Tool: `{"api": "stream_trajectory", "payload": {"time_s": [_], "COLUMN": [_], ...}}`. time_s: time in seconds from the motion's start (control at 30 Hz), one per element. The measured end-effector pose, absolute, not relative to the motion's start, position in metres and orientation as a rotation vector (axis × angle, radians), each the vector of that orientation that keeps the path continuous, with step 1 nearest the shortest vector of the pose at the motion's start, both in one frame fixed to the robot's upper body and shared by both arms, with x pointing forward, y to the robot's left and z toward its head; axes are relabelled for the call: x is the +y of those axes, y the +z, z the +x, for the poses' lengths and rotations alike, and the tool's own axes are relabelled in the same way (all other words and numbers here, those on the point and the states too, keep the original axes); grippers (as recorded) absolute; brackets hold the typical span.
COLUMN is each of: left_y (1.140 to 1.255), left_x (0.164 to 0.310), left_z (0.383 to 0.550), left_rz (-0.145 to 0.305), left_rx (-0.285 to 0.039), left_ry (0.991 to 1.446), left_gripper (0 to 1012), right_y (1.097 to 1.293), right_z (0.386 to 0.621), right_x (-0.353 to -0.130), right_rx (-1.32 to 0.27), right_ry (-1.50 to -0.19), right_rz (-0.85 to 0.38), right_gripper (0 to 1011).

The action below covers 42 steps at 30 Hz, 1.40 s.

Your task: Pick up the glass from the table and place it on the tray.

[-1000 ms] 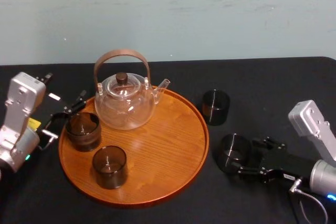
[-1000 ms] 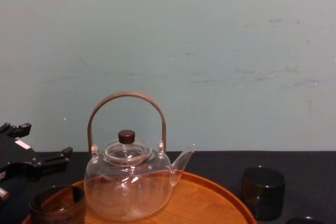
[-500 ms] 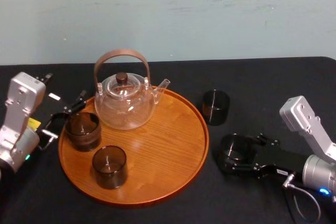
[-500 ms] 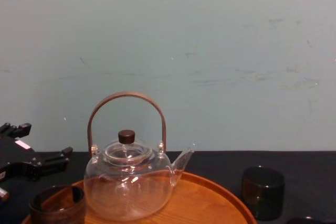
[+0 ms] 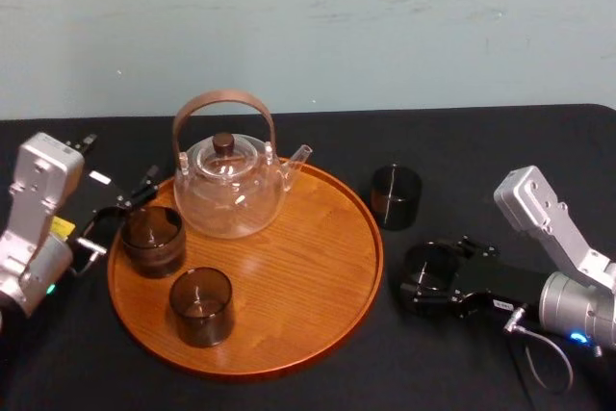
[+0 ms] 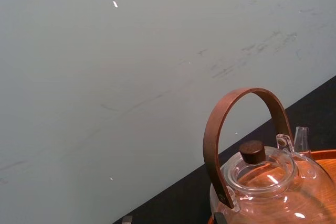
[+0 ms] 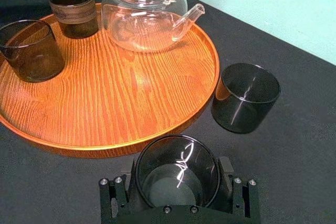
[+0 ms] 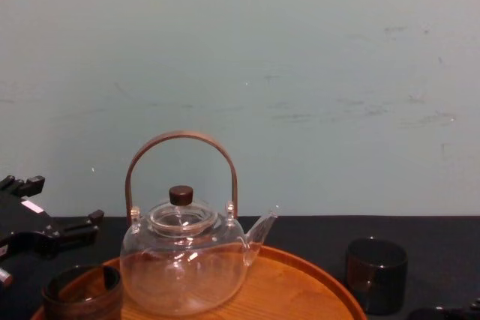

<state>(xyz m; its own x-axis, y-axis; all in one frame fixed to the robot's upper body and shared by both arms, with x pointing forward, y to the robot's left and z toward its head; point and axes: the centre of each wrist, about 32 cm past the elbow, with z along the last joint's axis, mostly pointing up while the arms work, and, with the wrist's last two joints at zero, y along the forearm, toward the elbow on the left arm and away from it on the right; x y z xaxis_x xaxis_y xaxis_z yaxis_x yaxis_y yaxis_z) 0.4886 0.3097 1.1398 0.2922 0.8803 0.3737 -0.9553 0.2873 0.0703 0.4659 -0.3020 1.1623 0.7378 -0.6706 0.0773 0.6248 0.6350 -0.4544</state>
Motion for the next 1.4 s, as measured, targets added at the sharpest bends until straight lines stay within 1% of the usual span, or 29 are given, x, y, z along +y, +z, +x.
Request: {"api": "stream_trajectory", "payload": {"time_s": [0.1,0.17,0.2,0.27,0.97,1.17,1.27,1.33,1.4], "left_y": [1.140,1.140,1.140,1.140,1.140,1.140,1.140,1.140,1.140], "left_x": [0.310,0.310,0.310,0.310,0.310,0.310,0.310,0.310,0.310], "left_z": [0.489,0.489,0.489,0.489,0.489,0.489,0.489,0.489,0.489], "left_rz": [0.304,0.304,0.304,0.304,0.304,0.304,0.304,0.304,0.304], "left_rx": [-0.285,-0.285,-0.285,-0.285,-0.285,-0.285,-0.285,-0.285,-0.285], "left_ry": [1.248,1.248,1.248,1.248,1.248,1.248,1.248,1.248,1.248], "left_gripper": [1001,1001,1001,1001,1001,1001,1001,1001,1001], "right_y": [1.162,1.162,1.162,1.162,1.163,1.171,1.180,1.182,1.191], "right_z": [0.466,0.466,0.466,0.466,0.465,0.464,0.466,0.467,0.470], "right_x": [-0.302,-0.302,-0.302,-0.303,-0.304,-0.306,-0.307,-0.306,-0.305], "right_rx": [0.103,0.103,0.103,0.103,0.104,0.099,0.082,0.077,0.053], "right_ry": [-0.743,-0.743,-0.743,-0.743,-0.744,-0.733,-0.721,-0.719,-0.710], "right_rz": [-0.479,-0.479,-0.479,-0.478,-0.472,-0.452,-0.434,-0.430,-0.414], "right_gripper": [1003,969,929,906,905,905,905,905,905]}}
